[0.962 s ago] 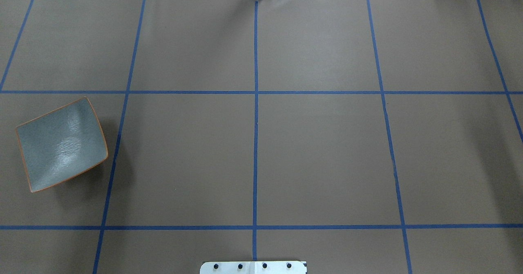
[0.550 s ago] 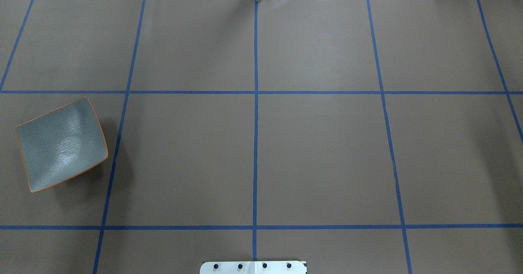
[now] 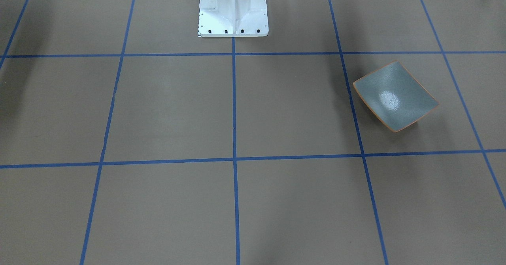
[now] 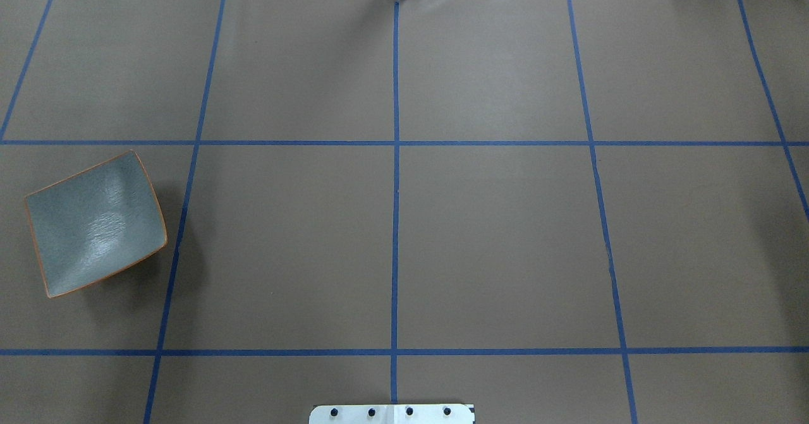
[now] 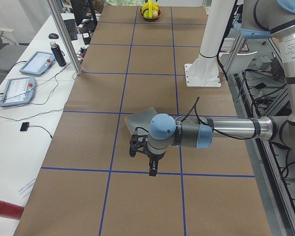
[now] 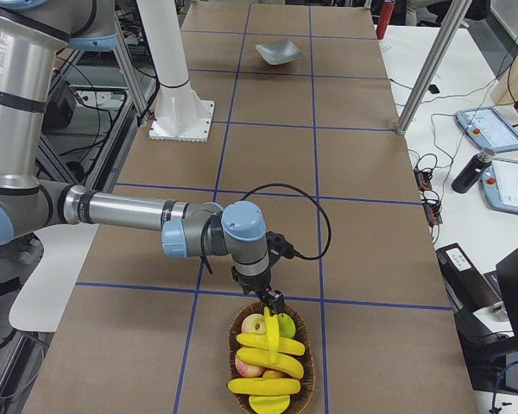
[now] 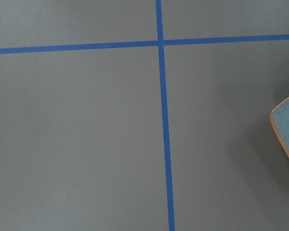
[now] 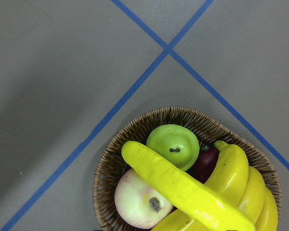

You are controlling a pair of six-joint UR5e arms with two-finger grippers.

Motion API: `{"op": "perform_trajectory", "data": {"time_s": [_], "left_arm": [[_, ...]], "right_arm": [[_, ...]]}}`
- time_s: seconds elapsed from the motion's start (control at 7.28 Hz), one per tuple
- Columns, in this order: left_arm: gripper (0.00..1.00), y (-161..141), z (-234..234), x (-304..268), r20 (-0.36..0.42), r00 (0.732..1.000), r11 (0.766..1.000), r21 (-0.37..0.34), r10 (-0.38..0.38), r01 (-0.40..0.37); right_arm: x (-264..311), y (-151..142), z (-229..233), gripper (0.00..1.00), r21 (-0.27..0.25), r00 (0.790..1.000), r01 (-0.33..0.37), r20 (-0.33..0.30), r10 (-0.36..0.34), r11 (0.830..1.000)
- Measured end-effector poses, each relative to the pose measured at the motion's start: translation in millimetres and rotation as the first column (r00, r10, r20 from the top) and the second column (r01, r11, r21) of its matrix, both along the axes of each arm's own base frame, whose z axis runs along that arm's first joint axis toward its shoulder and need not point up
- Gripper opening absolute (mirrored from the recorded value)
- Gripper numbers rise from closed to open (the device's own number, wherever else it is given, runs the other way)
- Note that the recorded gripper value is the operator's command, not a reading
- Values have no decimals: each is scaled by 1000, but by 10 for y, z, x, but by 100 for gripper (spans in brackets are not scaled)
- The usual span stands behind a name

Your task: Transfer all bananas from basket to plate

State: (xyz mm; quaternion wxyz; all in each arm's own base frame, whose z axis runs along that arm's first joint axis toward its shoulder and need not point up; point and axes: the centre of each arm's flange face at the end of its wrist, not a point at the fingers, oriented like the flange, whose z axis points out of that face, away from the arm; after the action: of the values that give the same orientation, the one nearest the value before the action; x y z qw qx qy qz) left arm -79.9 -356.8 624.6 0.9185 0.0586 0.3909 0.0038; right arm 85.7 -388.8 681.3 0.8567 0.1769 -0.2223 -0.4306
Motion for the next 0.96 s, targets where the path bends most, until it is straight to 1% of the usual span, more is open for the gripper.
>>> {"op": "perform_trajectory", "data": {"time_s": [0.14, 0.27, 0.55, 0.69, 0.82, 0.96], "left_arm": [[100, 4, 10, 1, 0, 1000, 1000, -2, 0, 0], [100, 7, 16, 5, -5, 1000, 1000, -5, 1, -1], [100, 10, 19, 18, -20, 1000, 1000, -6, 4, -4], [100, 11, 22, 21, -22, 1000, 1000, -7, 4, -4], [100, 11, 26, 21, -23, 1000, 1000, -8, 4, -4], [100, 11, 28, 22, -23, 1000, 1000, -8, 4, -4]], "right_arm": [[8, -83, 167, 96, 25, 996, 84, -18, -83, 996], [5, -159, 279, 91, 31, 992, 128, -30, -127, 991], [-94, -278, 382, 84, 28, 984, 176, -36, -175, 984], [-153, -402, 408, 64, 29, 981, 193, -37, -192, 981], [-197, -521, 445, 35, 29, 978, 208, -39, -207, 978], [-212, -583, 466, 21, 28, 976, 216, -44, -214, 976]]}}
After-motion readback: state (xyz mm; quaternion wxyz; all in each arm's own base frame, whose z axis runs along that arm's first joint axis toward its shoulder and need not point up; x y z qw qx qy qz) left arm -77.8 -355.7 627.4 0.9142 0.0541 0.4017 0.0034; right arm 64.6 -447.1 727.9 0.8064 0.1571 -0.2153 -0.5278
